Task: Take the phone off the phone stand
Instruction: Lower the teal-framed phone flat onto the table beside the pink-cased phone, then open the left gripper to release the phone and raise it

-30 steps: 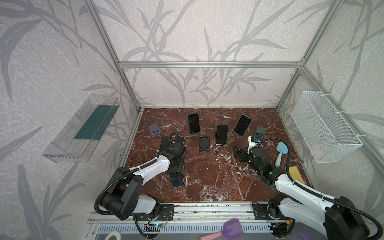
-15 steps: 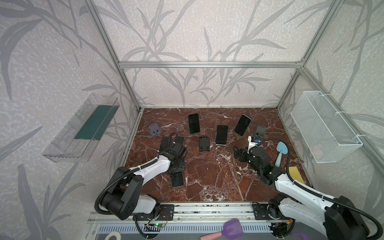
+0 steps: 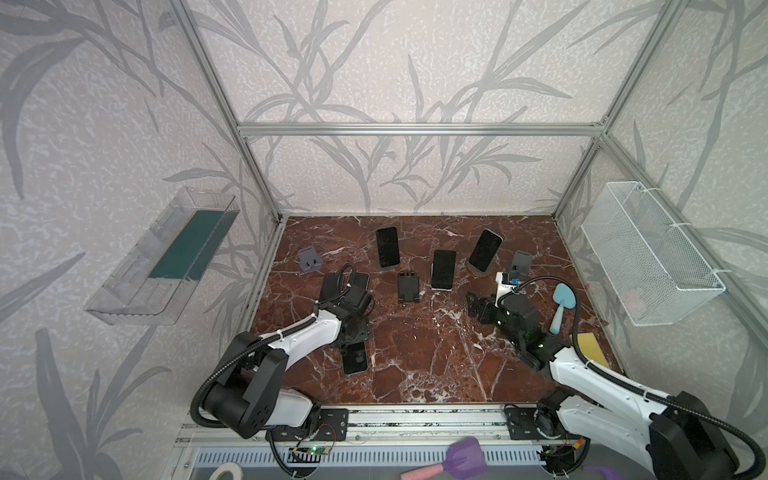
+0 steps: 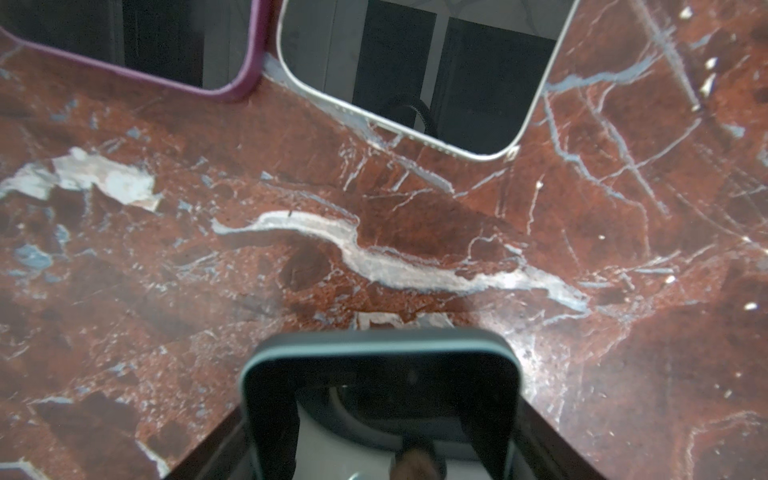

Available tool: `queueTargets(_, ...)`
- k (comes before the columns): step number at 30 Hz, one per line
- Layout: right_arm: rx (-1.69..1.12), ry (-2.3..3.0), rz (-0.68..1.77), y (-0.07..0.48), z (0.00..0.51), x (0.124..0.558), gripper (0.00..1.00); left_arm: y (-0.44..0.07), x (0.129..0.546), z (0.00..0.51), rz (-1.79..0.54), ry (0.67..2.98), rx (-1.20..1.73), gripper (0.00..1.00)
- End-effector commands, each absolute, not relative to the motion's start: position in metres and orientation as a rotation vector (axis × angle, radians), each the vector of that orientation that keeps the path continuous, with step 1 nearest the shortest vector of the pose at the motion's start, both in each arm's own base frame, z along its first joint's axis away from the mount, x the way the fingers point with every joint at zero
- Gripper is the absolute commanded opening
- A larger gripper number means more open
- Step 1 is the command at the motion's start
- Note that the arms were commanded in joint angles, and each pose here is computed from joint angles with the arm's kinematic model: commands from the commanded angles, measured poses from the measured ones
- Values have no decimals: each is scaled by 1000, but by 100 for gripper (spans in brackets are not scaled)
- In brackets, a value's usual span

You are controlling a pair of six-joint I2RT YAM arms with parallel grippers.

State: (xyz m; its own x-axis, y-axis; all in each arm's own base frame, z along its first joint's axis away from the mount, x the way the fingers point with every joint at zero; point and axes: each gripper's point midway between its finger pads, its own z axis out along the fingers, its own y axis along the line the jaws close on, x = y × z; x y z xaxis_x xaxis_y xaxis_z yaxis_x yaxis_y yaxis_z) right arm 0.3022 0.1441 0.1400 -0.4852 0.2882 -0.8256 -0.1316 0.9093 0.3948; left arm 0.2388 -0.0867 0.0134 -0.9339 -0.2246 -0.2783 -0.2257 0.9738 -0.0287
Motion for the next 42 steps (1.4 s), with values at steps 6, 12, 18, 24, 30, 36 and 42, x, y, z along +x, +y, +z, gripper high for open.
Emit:
queueTargets(6, 111, 1999, 520, 146, 142, 302, 88, -84, 216, -2, 40, 2944, -326, 79)
queueTargets(12, 113, 1999, 522, 147, 143, 302, 88, -86, 229, 4, 72, 2933, -248, 69)
queueTargets(18, 114, 1999, 524, 147, 143, 302, 88, -85, 243, 8, 130, 2920, -197, 68)
queueTargets(24, 113, 2000, 526, 147, 142, 302, 88, -82, 252, 11, 191, 2899, -164, 68)
queueTargets(30, 113, 1999, 528, 147, 143, 302, 88, -82, 252, 10, 190, 2907, -167, 71)
queueTargets(36, 116, 2001, 528, 147, 142, 302, 88, -86, 252, 22, 142, 2892, -177, 78)
queueTargets(42, 117, 2004, 535, 148, 141, 302, 88, -101, 264, 60, 18, 2838, -170, 85)
